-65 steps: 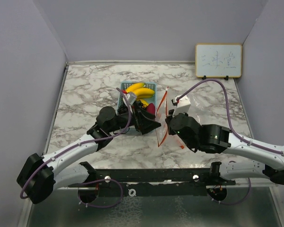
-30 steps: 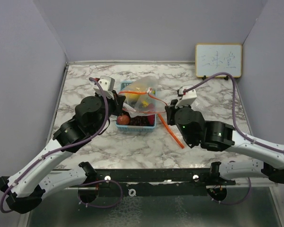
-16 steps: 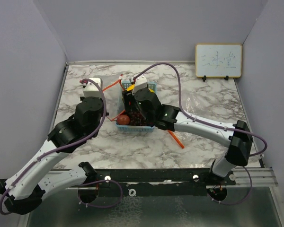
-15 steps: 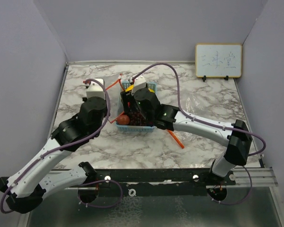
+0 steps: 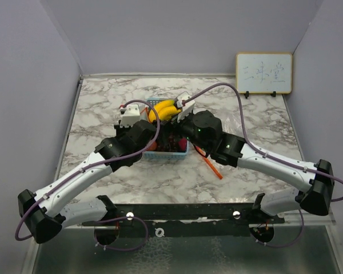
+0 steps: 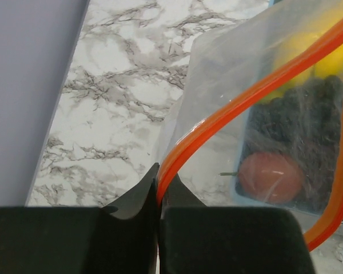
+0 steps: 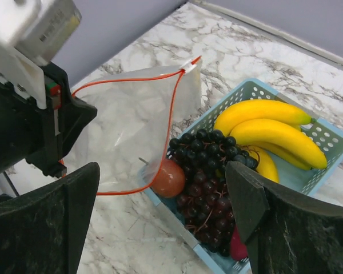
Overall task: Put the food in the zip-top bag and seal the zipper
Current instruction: Open the zipper of the food storage bag, then pick up the fake fruit from the bin.
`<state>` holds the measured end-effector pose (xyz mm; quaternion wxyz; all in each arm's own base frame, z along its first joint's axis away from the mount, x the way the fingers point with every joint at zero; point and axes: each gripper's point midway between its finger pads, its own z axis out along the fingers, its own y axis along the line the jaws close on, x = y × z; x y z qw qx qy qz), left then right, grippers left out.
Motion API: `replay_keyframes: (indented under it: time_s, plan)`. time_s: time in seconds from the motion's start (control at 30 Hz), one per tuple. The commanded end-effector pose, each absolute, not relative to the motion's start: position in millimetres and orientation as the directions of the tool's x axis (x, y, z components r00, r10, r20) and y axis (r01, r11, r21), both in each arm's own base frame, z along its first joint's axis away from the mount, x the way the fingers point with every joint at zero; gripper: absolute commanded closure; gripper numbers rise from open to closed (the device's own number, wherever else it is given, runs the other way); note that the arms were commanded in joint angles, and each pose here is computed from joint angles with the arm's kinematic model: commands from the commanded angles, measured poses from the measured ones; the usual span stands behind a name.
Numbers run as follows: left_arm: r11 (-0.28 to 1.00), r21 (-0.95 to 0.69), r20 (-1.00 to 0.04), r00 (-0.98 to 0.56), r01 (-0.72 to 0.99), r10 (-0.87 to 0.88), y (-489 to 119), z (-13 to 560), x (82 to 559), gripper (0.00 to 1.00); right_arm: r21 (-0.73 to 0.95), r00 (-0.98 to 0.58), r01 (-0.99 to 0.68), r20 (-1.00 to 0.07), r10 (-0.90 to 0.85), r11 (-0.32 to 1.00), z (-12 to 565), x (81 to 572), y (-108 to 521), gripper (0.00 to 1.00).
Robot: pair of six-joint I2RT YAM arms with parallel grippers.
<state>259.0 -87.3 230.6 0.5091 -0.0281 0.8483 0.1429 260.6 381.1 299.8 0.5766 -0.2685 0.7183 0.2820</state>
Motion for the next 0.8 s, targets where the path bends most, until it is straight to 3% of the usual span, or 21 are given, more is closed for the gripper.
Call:
replay_keyframes:
  time_s: [0.0,0.37,0.77]
  plan:
    - [0.937,0.222,-0.888,-0.452,-0.269,0.081,-66,234,252,1.0,0.142,-0.195,-0.644,-0.981,0.018,0.752,313,271,357,0.1]
    - [0.943,0.087,-0.935,-0.352,-0.322,-0.034,-39,254,230,1.0,0.161,-0.35,-0.514,-0.936,-0.034,0.843,249,328,333,0.13]
    - [0.897,0.18,-0.924,-0.382,-0.405,0.013,-18,245,222,1.0,0.164,-0.473,-0.589,-0.864,-0.173,0.791,170,345,369,0.14]
